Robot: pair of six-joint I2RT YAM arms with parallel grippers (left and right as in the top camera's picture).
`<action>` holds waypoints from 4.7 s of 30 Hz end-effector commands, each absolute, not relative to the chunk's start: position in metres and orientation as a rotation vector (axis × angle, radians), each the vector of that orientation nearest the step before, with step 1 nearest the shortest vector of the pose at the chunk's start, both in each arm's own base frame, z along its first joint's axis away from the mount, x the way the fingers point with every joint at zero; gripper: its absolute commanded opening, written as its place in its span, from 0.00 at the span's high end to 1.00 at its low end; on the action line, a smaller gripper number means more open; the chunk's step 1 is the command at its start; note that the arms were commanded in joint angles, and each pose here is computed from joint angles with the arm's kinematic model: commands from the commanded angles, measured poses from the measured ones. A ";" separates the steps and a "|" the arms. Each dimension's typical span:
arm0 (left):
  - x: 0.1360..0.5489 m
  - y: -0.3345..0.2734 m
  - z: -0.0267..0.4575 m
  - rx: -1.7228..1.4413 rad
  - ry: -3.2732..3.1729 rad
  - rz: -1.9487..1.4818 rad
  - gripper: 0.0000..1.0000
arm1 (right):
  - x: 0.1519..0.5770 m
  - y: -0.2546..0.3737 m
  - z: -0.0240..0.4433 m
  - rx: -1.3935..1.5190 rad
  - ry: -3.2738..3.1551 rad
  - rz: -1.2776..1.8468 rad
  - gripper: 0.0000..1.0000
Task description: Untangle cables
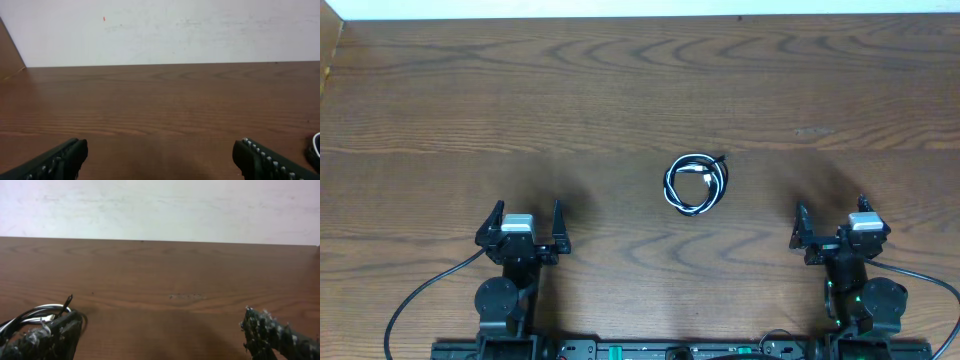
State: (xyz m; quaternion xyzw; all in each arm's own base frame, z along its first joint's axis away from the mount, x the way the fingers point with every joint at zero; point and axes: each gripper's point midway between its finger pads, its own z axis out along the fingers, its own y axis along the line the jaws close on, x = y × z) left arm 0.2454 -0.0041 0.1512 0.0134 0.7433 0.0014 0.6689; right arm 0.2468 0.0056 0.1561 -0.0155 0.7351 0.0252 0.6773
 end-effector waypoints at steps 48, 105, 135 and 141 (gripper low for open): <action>0.244 -0.002 0.136 0.039 1.729 0.027 0.02 | 0.247 0.007 0.154 -0.036 1.659 0.064 0.01; 0.300 -0.151 0.254 0.445 2.512 -0.611 0.02 | 0.246 0.052 0.261 -0.019 1.846 0.474 0.01; 0.359 -0.277 0.072 1.073 2.574 -0.607 0.24 | 0.262 0.069 0.262 -0.143 2.164 0.560 0.14; 0.366 -0.298 0.041 1.143 2.525 -0.606 0.30 | 0.260 0.069 0.258 -0.137 2.184 0.566 0.17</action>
